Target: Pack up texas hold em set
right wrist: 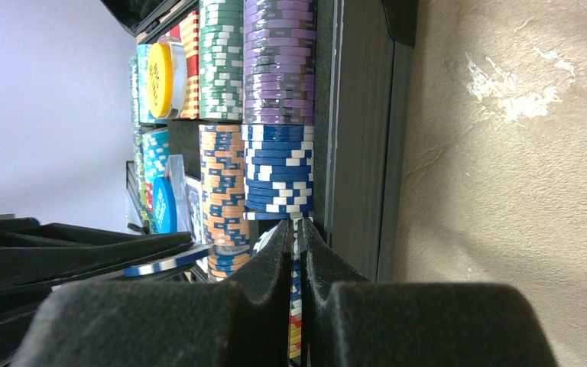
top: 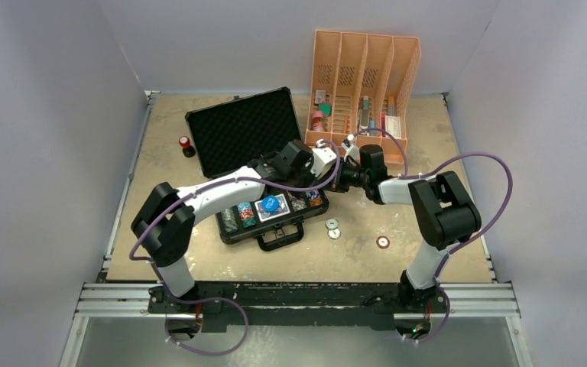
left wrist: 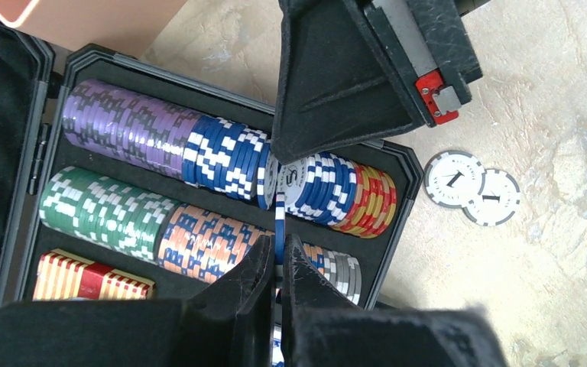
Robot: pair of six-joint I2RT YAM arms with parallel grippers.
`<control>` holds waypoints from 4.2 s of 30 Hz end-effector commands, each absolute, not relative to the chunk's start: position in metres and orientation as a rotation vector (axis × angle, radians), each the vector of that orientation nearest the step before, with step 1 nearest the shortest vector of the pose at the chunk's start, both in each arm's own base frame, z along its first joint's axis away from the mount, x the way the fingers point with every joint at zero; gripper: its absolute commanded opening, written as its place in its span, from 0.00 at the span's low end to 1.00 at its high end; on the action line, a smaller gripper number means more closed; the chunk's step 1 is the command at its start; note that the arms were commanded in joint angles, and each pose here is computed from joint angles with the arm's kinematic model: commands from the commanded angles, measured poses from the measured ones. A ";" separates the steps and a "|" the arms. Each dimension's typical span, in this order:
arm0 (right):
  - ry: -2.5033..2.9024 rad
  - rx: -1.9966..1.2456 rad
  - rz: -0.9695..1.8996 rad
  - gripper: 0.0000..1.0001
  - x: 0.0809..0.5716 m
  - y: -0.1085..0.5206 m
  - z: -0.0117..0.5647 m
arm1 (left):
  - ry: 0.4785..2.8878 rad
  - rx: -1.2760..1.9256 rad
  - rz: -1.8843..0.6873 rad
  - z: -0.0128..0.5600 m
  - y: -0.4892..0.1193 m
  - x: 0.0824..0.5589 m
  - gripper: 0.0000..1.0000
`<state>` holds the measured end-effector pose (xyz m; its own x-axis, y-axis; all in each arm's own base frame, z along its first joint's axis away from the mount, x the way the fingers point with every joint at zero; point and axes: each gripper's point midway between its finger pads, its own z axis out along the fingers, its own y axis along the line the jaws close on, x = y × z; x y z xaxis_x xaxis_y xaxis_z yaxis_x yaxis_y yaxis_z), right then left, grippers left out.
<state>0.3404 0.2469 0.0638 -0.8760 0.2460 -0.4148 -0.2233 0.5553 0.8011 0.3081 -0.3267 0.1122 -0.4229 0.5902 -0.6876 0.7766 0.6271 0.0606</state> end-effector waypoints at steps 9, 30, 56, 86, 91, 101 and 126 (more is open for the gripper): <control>2.255 0.035 1.216 0.15 0.353 0.243 0.083 | 2.180 0.992 -0.259 0.098 -0.333 0.331 0.09; 2.325 0.229 0.741 0.40 0.325 0.166 0.102 | 2.043 0.777 -0.378 0.178 -0.330 0.329 0.38; 2.579 0.096 0.170 0.76 0.242 0.183 0.054 | 1.784 -0.008 -0.399 0.287 -0.191 0.279 0.64; 2.651 -0.035 0.109 0.42 0.237 0.191 0.041 | 1.801 0.001 -0.364 0.282 -0.191 0.281 0.66; 2.663 -0.052 0.133 0.43 0.231 0.190 0.044 | 1.806 0.002 -0.359 0.281 -0.191 0.281 0.66; 2.686 -0.079 0.175 0.44 0.224 0.194 0.035 | 1.821 0.014 -0.351 0.277 -0.194 0.283 0.66; 2.760 -0.110 0.105 0.55 0.207 0.184 0.022 | 1.835 0.022 -0.337 0.272 -0.195 0.284 0.67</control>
<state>0.2107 0.1902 0.0203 -0.9230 -0.0465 -0.3819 -0.0901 0.9912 0.0972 0.2816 -0.1922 0.2563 -0.3247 -0.1230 -0.9378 0.1864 0.9637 -0.1910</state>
